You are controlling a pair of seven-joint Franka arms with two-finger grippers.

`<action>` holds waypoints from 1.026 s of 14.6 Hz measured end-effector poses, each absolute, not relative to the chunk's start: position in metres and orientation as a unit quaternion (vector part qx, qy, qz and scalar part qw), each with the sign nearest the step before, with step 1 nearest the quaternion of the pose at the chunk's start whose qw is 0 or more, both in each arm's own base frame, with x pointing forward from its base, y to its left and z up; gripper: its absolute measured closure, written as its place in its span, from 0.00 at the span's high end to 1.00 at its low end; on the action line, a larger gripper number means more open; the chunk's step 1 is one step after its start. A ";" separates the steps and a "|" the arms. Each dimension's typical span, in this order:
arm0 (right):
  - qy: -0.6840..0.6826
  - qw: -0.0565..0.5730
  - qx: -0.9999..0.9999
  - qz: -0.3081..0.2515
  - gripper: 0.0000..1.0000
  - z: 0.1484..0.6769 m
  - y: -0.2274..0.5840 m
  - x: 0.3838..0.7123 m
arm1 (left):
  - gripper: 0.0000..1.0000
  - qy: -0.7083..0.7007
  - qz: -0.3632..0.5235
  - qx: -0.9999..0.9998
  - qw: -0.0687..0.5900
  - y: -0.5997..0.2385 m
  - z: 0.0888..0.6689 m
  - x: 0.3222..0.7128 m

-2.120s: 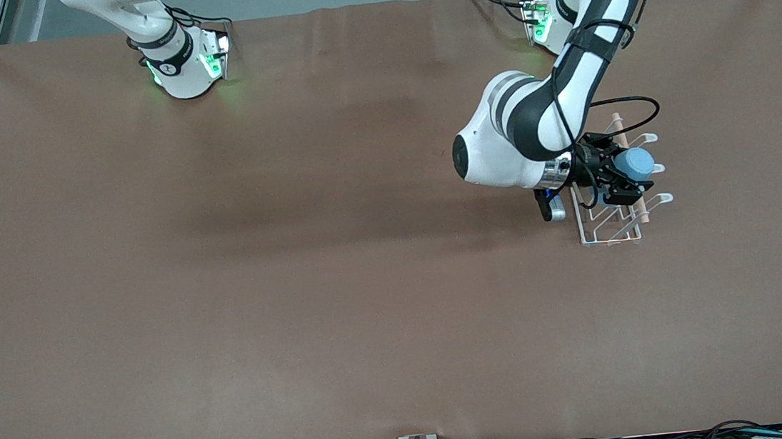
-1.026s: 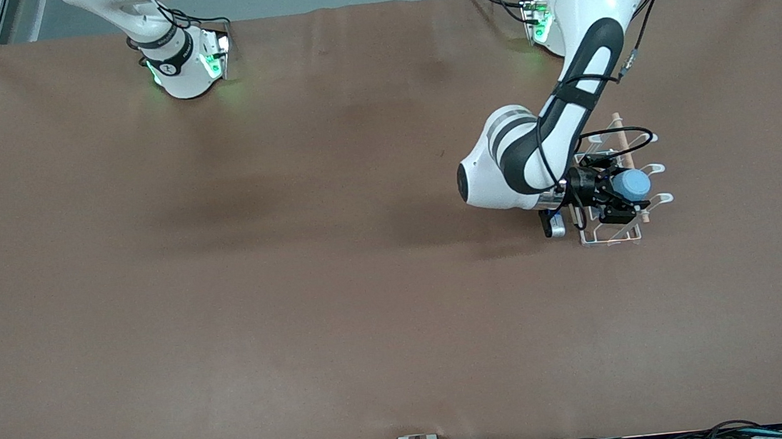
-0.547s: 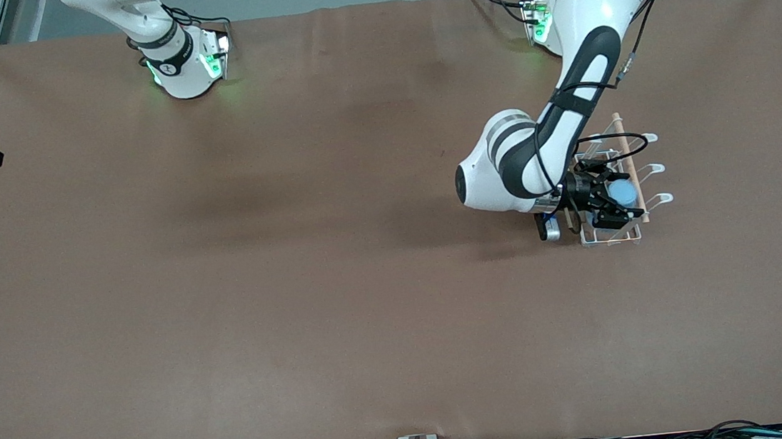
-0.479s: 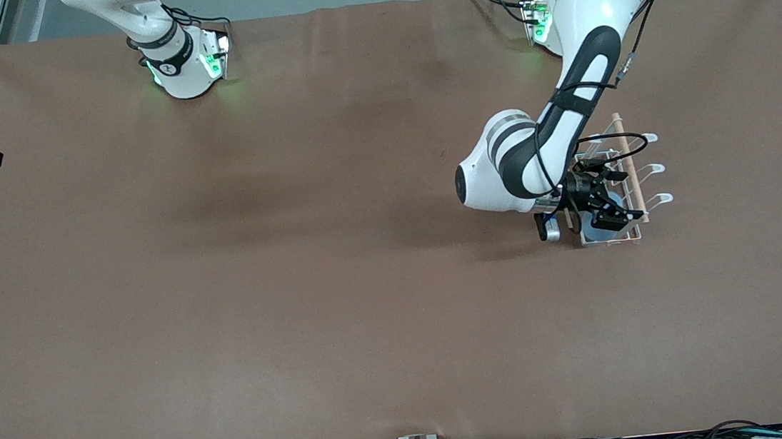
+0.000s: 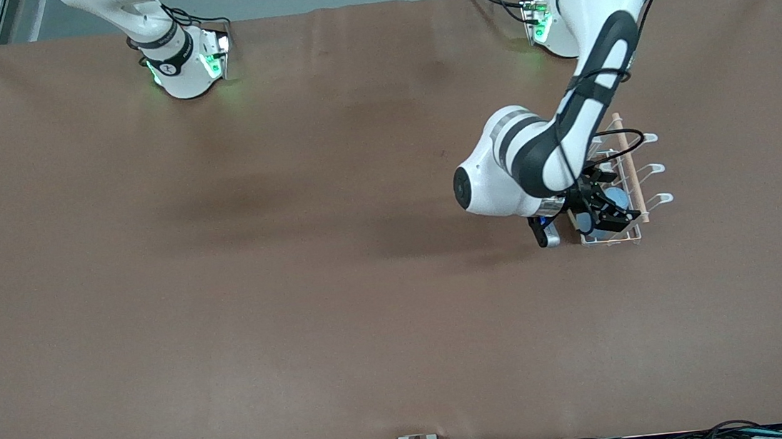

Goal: Hang cup on cup holder
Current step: 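Lower the cup onto a rack hook with the left gripper, then open the left gripper and release the cup on the hook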

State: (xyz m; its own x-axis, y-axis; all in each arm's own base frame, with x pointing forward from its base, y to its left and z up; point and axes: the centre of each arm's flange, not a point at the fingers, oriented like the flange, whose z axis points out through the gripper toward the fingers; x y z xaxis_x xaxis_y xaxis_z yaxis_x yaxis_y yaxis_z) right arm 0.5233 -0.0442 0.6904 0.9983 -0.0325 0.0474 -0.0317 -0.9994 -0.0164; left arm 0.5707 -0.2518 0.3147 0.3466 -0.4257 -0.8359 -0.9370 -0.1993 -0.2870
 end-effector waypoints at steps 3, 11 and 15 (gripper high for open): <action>0.022 0.008 -0.999 -0.024 1.00 0.690 -0.044 0.524 | 1.00 0.423 0.248 -0.812 0.317 -0.270 0.383 0.577; 0.022 0.008 -0.999 -0.024 1.00 0.691 -0.044 0.525 | 1.00 0.198 0.128 -0.957 0.169 -0.281 0.504 0.573; 0.022 0.008 -0.999 -0.022 1.00 0.690 -0.044 0.525 | 1.00 0.130 0.098 -0.981 0.106 -0.225 0.567 0.579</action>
